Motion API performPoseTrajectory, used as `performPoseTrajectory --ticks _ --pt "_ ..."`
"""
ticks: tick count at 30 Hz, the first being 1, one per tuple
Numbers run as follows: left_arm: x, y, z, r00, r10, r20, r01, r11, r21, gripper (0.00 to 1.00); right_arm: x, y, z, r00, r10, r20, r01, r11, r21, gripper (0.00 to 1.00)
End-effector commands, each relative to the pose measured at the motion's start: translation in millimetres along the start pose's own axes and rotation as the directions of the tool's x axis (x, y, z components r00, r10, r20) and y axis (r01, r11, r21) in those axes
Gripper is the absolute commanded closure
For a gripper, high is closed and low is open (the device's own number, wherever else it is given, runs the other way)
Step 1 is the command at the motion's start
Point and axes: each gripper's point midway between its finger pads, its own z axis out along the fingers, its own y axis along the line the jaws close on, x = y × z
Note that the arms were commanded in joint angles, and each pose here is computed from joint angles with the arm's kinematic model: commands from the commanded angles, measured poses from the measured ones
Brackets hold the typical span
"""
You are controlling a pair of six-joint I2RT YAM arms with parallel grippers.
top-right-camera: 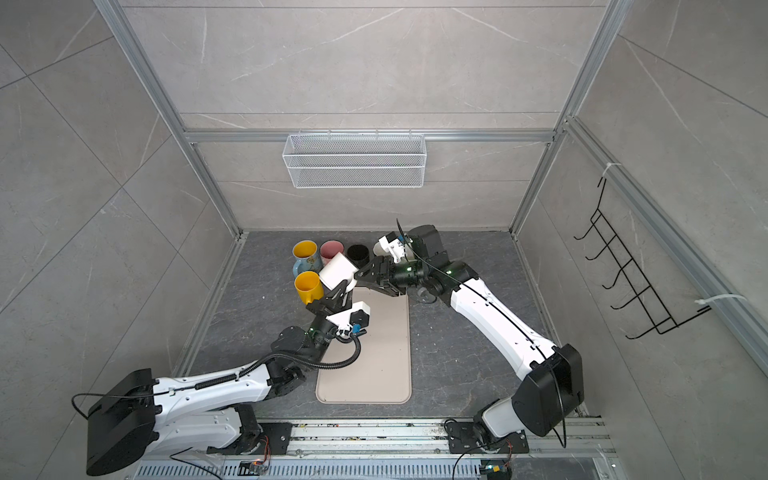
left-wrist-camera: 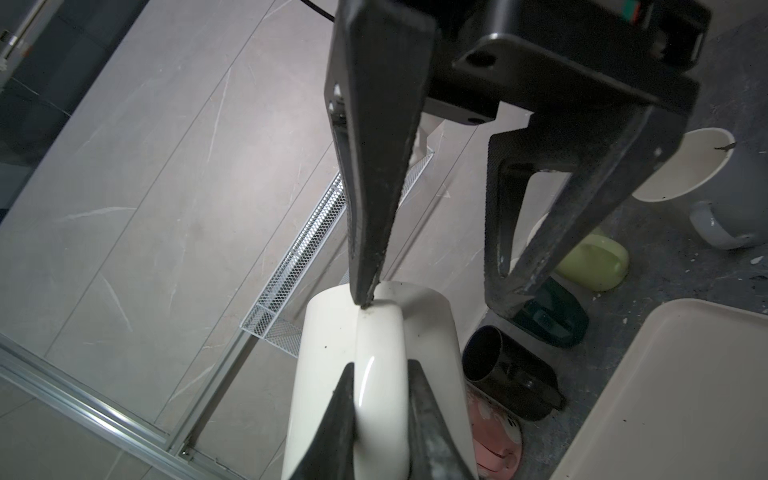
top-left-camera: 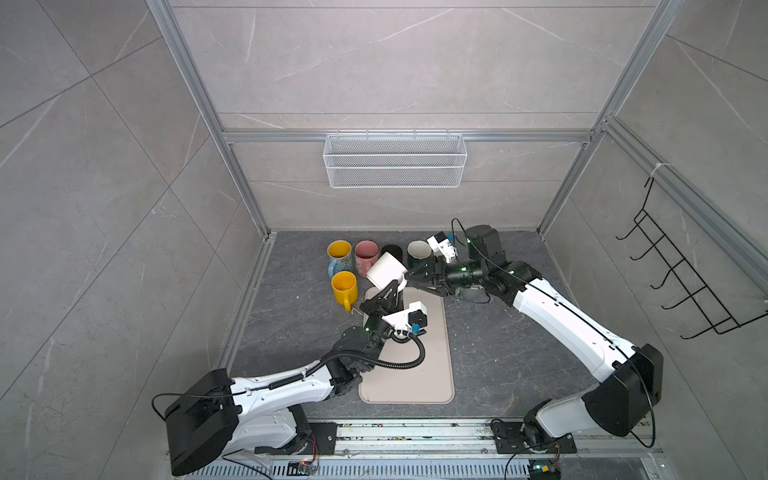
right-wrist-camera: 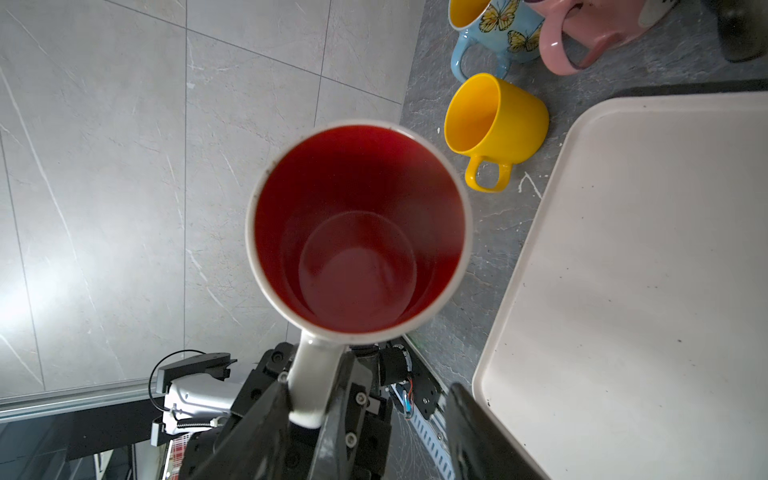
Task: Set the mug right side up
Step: 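Grasp the white mug's handle with the right gripper beside the left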
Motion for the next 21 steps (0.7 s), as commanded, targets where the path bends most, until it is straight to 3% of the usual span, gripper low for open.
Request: performPoseTrajectory --ticks 1,9,21 --pt "-28 67 -4 0.996 -0.024 0.089 0.046 0.968 -0.247 1.00 -3 6 -2 1.000 0.004 0.008 -0.003 0.999 -0.038 0.38" --pt "-36 55 6 0.990 0.120 0.070 -0.098 0.959 -0.265 1.00 -7 14 -3 1.000 0.008 0.005 -0.007 0.997 -0.079 0.40" --pt "-44 52 14 0.980 0.184 0.078 -0.157 0.951 -0.267 1.00 -3 11 0 0.999 0.049 -0.020 -0.050 0.995 -0.091 0.56"
